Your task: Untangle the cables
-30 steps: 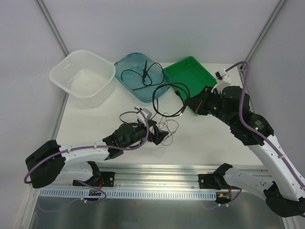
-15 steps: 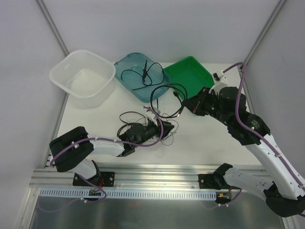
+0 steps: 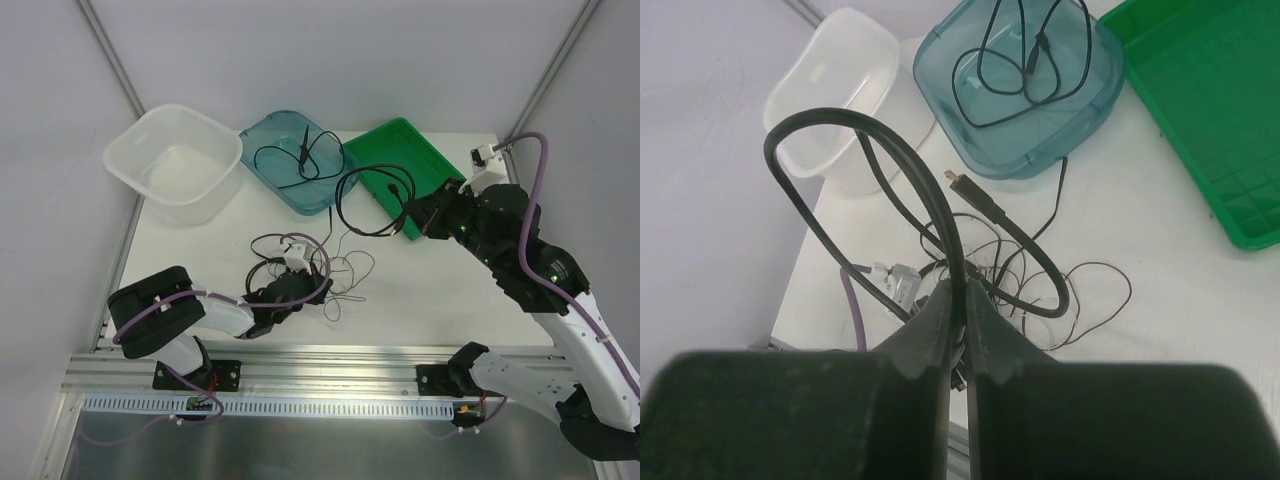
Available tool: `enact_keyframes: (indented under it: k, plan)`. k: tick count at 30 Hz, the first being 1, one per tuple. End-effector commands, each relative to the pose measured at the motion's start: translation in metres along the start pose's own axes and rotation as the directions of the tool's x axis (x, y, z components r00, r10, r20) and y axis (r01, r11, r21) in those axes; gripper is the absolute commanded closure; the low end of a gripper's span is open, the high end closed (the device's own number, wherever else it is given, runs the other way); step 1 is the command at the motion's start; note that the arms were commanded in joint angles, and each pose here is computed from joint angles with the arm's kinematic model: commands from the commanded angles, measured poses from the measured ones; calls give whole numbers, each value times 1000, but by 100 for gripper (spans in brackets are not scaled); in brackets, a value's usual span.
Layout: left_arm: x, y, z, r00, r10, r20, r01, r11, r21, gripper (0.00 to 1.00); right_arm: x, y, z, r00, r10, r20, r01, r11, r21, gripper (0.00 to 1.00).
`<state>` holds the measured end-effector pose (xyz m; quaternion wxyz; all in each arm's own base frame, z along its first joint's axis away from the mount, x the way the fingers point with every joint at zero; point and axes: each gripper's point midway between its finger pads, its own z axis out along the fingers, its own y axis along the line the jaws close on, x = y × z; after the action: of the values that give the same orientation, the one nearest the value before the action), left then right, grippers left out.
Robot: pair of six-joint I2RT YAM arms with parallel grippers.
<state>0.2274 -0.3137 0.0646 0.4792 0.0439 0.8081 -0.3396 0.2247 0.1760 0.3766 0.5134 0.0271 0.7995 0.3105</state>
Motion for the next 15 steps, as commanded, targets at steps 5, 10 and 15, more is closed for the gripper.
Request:
enact_keyframes:
  k: [5,10,15]
  plan:
    - [4,56,-13,982,-182,41,186,933,-307,100,-45,-6,-28,985,-43,169,36,998,45,99]
    - [-17,59,-32,988,-152,41,156,914,-373,91,-34,-10,-10,989,-67,131,59,996,70,99]
    - [-43,52,-55,992,-119,28,121,909,-398,52,-30,-12,20,989,-113,100,103,990,95,99]
